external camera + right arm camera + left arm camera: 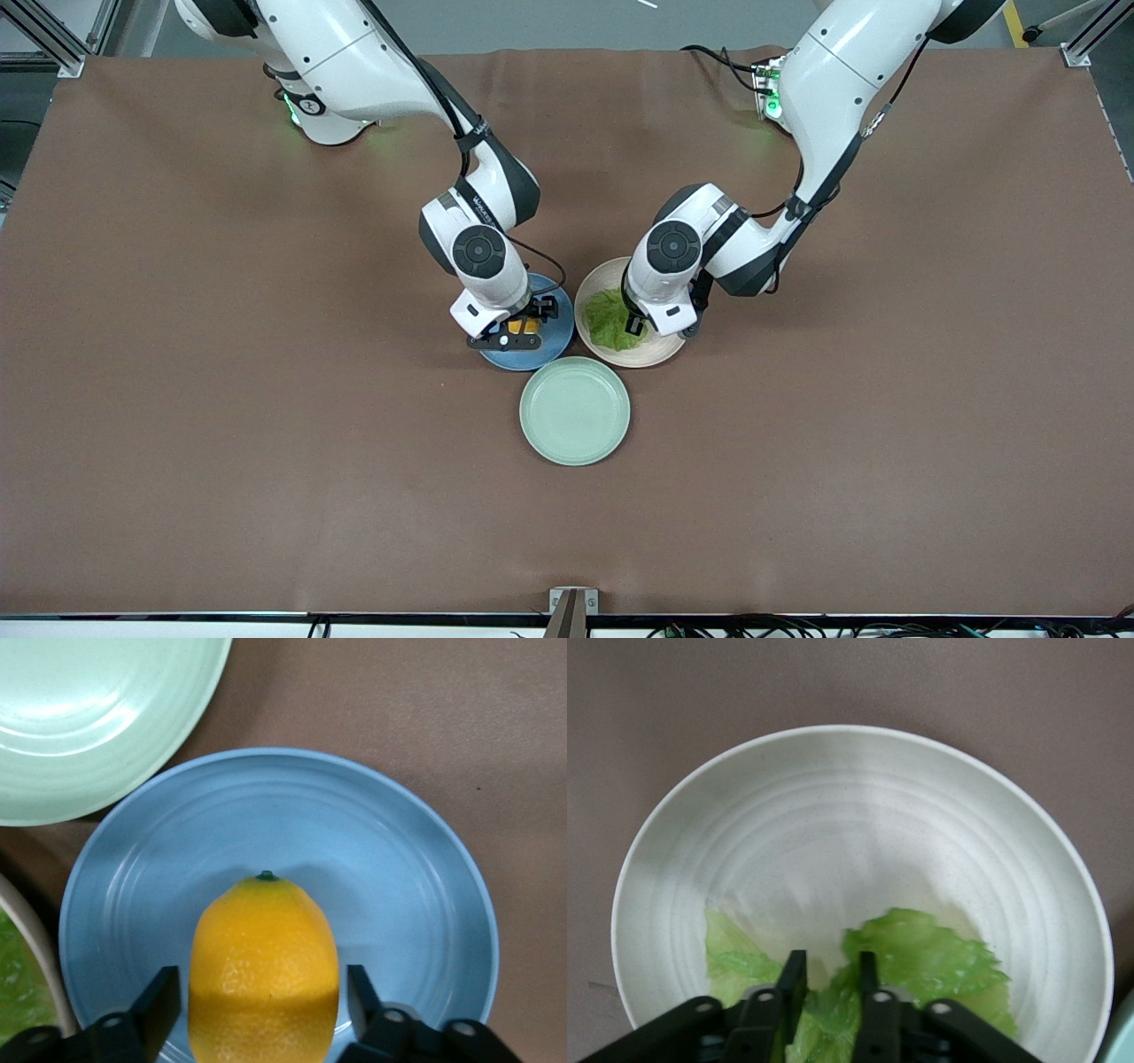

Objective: Pick lemon and lettuce from plates
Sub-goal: 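Lift the lemon with the right gripper while the left gripper lifts the lettuce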

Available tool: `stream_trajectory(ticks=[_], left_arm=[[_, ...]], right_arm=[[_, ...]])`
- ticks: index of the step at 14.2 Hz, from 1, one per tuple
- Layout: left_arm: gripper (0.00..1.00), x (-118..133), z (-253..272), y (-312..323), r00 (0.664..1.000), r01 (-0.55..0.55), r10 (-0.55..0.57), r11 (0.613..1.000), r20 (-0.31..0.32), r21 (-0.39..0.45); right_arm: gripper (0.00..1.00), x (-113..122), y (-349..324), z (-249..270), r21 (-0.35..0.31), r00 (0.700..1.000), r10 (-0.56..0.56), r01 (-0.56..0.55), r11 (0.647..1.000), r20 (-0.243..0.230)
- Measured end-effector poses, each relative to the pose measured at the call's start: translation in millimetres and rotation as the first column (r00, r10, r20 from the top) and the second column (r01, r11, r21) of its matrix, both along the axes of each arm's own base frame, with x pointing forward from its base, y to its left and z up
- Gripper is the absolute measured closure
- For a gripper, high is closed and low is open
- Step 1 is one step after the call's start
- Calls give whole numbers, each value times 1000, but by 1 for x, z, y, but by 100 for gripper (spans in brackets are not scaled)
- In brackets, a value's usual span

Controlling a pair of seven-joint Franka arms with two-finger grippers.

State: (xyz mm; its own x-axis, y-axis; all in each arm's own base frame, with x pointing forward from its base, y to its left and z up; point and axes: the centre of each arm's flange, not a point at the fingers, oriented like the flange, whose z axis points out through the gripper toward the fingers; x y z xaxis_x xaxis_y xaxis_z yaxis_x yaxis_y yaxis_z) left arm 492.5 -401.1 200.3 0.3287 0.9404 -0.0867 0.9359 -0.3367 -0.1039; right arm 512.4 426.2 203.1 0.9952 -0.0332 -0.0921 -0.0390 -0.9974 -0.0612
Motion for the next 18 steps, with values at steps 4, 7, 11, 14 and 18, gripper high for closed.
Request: stream_trajectory(ticks=[4,7,11,14,18], left_arm=[[96,17,13,4,999,-20,20,1000,31,-16],[96,36,44,16,996,-44,45,999,74,-22],[96,72,102,78,991,-74,72,997,115,17],[96,99,130,144,992,-11,5,999,127,43],[96,126,133,241,990,92,-97,994,105,52]], right_arm=[[37,0,2,1,4,1000,2,-2,1000,3],[37,8,-4,23,-11,1000,3,-3,1000,-12],[37,38,-82,136,-52,996,18,-23,998,-89],[37,57,-186,193,-123,997,52,-60,991,-65],[37,83,-367,185,-98,990,111,-119,988,-85]])
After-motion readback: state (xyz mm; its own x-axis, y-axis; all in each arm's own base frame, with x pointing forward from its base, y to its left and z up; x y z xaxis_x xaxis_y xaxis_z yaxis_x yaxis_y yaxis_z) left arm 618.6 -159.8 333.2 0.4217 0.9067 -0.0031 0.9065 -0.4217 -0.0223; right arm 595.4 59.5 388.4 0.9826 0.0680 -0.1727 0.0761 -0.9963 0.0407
